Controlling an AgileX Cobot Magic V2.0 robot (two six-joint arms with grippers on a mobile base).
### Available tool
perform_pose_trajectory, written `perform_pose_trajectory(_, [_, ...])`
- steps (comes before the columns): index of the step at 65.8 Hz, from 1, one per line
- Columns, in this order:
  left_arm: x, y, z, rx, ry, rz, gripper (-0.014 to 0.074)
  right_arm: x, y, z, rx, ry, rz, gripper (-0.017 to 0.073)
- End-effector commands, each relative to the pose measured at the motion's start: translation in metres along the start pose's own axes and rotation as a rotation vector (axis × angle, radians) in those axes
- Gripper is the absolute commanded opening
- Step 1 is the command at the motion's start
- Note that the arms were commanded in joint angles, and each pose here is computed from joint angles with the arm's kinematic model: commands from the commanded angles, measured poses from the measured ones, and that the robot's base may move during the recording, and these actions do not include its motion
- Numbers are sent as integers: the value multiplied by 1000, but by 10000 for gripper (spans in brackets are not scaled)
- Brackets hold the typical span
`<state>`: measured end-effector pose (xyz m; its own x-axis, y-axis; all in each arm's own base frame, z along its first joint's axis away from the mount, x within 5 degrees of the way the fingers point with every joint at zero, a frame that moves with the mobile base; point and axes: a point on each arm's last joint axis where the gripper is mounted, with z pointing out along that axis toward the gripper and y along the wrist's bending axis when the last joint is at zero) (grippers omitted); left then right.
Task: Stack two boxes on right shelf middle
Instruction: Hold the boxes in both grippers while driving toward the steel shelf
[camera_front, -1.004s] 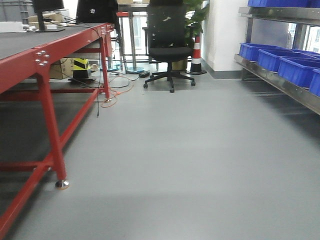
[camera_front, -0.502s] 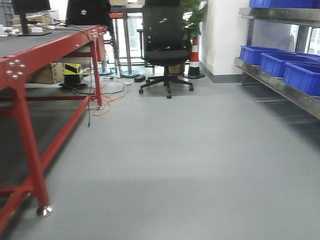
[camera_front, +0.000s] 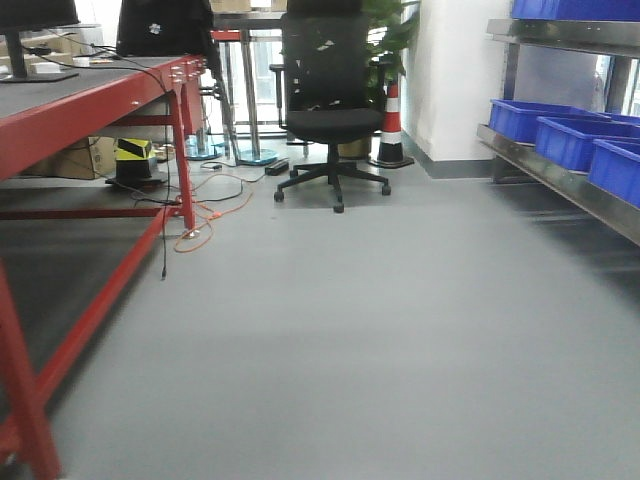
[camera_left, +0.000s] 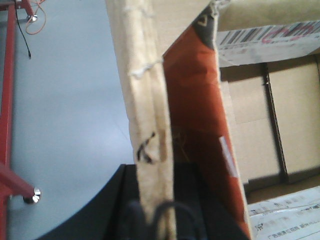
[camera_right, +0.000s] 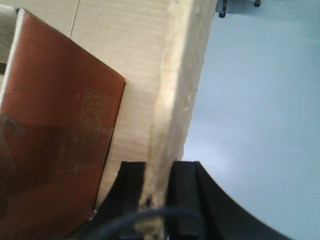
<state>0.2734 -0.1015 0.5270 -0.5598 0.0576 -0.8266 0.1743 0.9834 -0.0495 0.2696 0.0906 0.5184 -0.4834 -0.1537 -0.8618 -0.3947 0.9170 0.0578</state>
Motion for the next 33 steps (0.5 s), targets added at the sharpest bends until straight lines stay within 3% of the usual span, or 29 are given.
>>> perform_pose_trajectory(1, [-7, 0, -10, 25, -74, -10, -111, -9, 1, -10, -2, -88, -12, -162])
perform_pose_trajectory(33, [-7, 1, -10, 13, -77, -6, -111, -9, 1, -10, -2, -88, -12, -162])
